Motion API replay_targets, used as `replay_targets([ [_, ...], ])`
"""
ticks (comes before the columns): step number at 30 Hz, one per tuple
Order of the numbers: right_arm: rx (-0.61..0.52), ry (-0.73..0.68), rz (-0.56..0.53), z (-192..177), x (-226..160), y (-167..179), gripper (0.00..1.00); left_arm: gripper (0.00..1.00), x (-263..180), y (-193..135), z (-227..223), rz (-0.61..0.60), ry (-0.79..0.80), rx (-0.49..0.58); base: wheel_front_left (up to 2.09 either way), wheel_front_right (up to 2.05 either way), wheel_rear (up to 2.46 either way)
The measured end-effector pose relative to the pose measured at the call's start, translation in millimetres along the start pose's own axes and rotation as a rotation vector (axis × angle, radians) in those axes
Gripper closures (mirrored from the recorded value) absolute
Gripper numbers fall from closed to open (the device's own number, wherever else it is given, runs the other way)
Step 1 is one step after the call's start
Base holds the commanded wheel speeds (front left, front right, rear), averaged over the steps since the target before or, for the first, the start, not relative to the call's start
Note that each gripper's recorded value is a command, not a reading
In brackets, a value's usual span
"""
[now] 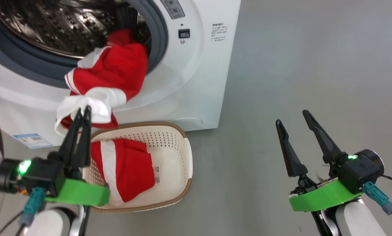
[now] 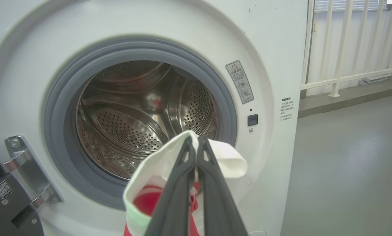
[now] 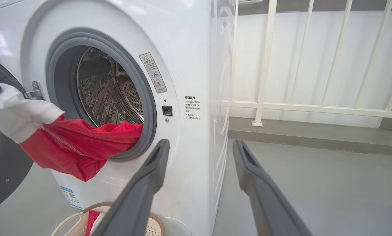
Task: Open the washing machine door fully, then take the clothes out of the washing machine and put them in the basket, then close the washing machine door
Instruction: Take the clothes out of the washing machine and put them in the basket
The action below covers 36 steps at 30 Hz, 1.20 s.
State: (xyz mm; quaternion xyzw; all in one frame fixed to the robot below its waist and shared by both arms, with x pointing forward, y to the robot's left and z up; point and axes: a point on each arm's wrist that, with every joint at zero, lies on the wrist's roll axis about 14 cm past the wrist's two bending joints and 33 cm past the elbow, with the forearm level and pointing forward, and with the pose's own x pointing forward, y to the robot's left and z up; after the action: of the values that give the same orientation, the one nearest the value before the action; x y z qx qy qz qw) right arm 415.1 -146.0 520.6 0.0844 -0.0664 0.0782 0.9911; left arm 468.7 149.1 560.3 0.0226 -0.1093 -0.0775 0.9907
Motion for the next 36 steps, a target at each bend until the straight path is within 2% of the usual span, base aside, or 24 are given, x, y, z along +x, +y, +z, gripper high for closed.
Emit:
replay_targets([
  [13, 0.018, -0.055, 0.015, 21.4, -5.1, 7.6, 0.0, 1.0, -35.8, -7.0, 40.5, 0.019, -0.053, -0.021, 0.0, 0.0, 0.0],
  [19, 0.019, -0.058, 0.014, 23.5, -9.8, 8.5, 0.0, 1.0, -45.6, -5.9, 41.4, 0.039, -0.036, -0.03, 0.0, 0.0, 0.0],
  [24, 0.02, -0.055, 0.009, 22.7, -10.8, 6.8, 0.0, 1.0, -49.7, -3.5, 19.1, 0.076, 0.034, -0.087, 0.0, 0.0, 0.0],
  [31, 0.023, -0.034, 0.007, 15.1, -10.0, 6.2, 0.0, 1.0, -56.4, -1.0, -47.8, 0.154, 0.201, -0.193, 0.0, 0.0, 0.0],
  [36, 0.025, -0.016, 0.007, 8.4, -8.9, 5.9, 0.0, 1.0, -46.8, -0.5, -78.0, 0.174, 0.263, -0.228, 0.0, 0.0, 0.0],
])
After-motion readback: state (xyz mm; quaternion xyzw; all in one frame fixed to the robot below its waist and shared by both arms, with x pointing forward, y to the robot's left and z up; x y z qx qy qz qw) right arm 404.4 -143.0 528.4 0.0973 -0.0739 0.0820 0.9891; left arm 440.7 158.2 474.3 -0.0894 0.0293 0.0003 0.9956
